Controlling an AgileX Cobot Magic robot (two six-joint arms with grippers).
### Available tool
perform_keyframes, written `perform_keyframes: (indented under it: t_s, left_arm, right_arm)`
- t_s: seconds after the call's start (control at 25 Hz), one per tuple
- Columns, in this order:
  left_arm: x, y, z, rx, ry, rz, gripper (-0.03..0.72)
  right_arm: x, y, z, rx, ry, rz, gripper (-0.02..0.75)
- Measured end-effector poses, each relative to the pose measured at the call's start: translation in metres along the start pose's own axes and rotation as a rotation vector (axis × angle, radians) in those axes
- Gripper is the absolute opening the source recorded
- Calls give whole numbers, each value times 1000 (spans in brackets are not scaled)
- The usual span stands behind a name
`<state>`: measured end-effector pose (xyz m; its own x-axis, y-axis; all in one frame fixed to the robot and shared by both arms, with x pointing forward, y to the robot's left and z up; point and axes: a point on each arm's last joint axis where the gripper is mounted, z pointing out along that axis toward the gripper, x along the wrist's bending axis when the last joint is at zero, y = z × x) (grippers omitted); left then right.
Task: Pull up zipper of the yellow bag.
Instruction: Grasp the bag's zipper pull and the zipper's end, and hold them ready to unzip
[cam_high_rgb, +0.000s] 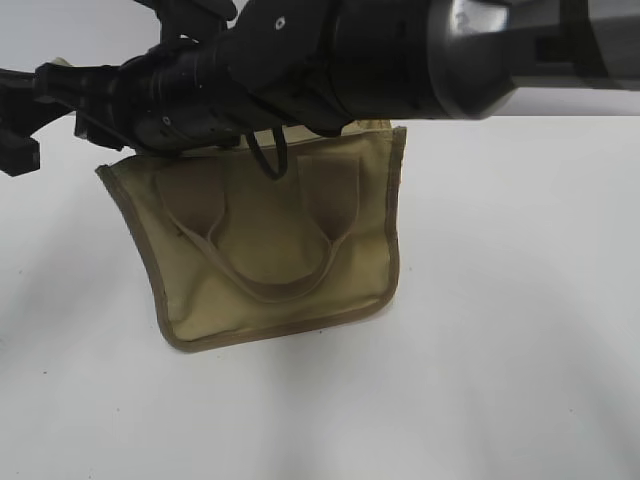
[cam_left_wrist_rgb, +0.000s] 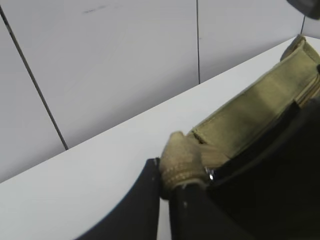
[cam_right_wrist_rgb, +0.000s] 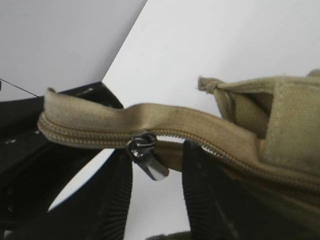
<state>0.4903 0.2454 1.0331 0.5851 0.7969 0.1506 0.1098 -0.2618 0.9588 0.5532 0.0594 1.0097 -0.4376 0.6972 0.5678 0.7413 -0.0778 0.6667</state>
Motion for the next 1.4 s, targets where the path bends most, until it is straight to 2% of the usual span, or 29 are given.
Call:
perform_keyframes:
  t_s: [0.16, 0.24, 0.32, 0.56, 0.76, 0.92, 1.2, 1.4]
  left_arm:
    - [0, 1, 0, -7, -5, -1, 8]
    - [-1, 2, 0, -17, -12, -2, 8]
    - [-1, 2, 0, -17, -12, -2, 8]
    - [-1, 1, 0, -15, -8, -3, 8]
    - [6, -7, -1, 75, 68, -7, 8]
    - [8, -9, -1, 99, 96, -18, 8]
    - [9, -10, -1, 108, 108, -26, 8]
    - [10, -13, 1, 123, 111, -33, 8]
  right_arm:
    - [0, 1, 0, -13, -2, 6, 148]
    - [0, 1, 0, -13, -2, 5, 52]
    - [0, 1, 0, -12, -2, -2, -1]
    - [3, 2, -4, 8, 12, -51, -10]
    - [6, 7, -18, 83, 48, -97, -11]
    - [1, 16, -30, 130, 68, -130, -11]
    - [-20, 29, -39, 203, 68, -121, -11]
    - [-48, 41, -50, 278, 60, -77, -11]
